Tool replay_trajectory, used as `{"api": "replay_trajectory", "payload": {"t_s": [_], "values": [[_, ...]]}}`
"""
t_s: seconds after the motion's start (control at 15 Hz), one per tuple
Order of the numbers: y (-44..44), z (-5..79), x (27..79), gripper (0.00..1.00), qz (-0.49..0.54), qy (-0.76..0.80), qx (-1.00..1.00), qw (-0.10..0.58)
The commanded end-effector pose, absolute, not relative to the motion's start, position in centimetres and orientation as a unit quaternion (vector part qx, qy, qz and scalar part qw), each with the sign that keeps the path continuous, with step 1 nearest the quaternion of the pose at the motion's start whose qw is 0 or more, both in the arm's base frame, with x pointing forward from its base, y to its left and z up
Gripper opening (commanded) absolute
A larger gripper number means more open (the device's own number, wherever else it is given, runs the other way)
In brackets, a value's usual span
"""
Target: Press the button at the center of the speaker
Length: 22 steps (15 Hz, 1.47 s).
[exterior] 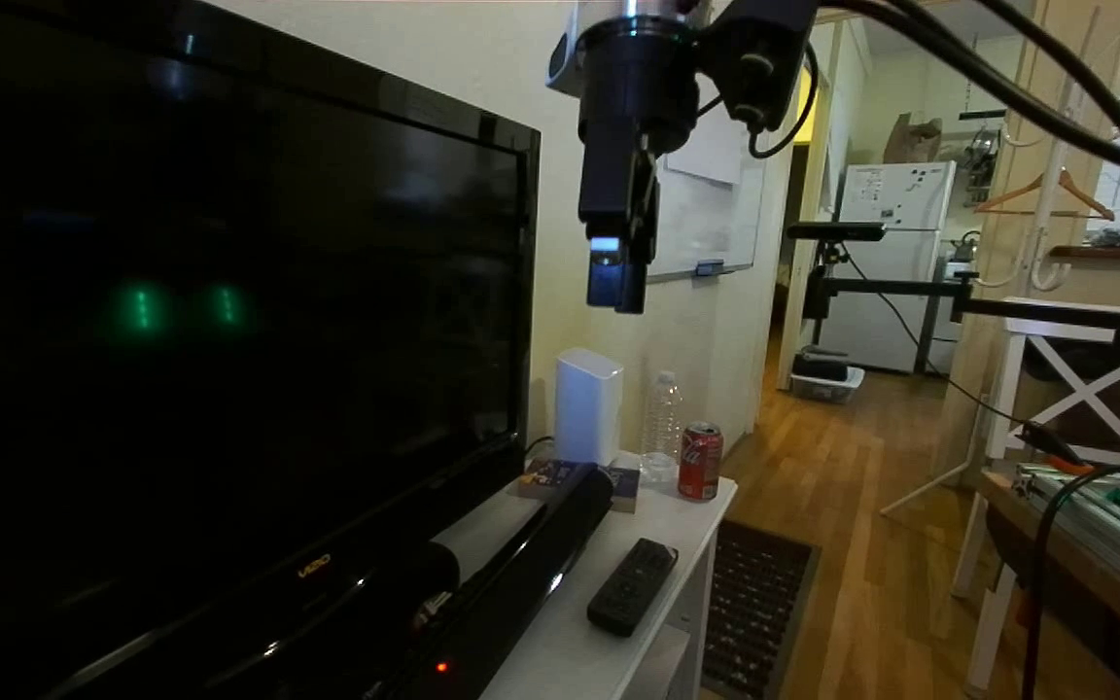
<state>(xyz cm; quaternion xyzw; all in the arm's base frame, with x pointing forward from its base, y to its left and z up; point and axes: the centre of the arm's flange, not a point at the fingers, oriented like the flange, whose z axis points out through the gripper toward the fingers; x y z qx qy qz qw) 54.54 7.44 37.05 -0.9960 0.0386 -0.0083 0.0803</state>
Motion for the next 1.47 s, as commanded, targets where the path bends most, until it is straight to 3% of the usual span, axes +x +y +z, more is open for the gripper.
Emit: {"api": "replay_trajectory", "payload": {"t_s": [0.0,0.07,0.13,0.67,0.8,0.87,1.07,1.4], "values": [[12.0,32.6,57.8,1.00,-0.020,0.044,-0.995,0.085],[12.9,31.4,58.1,0.75,-0.028,0.044,-0.996,0.075],[13.5,30.2,58.4,0.74,-0.035,0.047,-0.996,0.074],[11.6,24.6,61.3,0.16,-0.170,0.090,-0.979,0.060],[10.9,25.2,60.3,0.02,-0.156,0.086,-0.982,0.068],[10.5,24.7,60.4,0.21,-0.158,0.088,-0.981,0.066],[10.6,24.6,60.4,0.03,-0.157,0.088,-0.981,0.067],[11.3,22.3,62.3,0.01,-0.153,0.094,-0.981,0.066]]}}
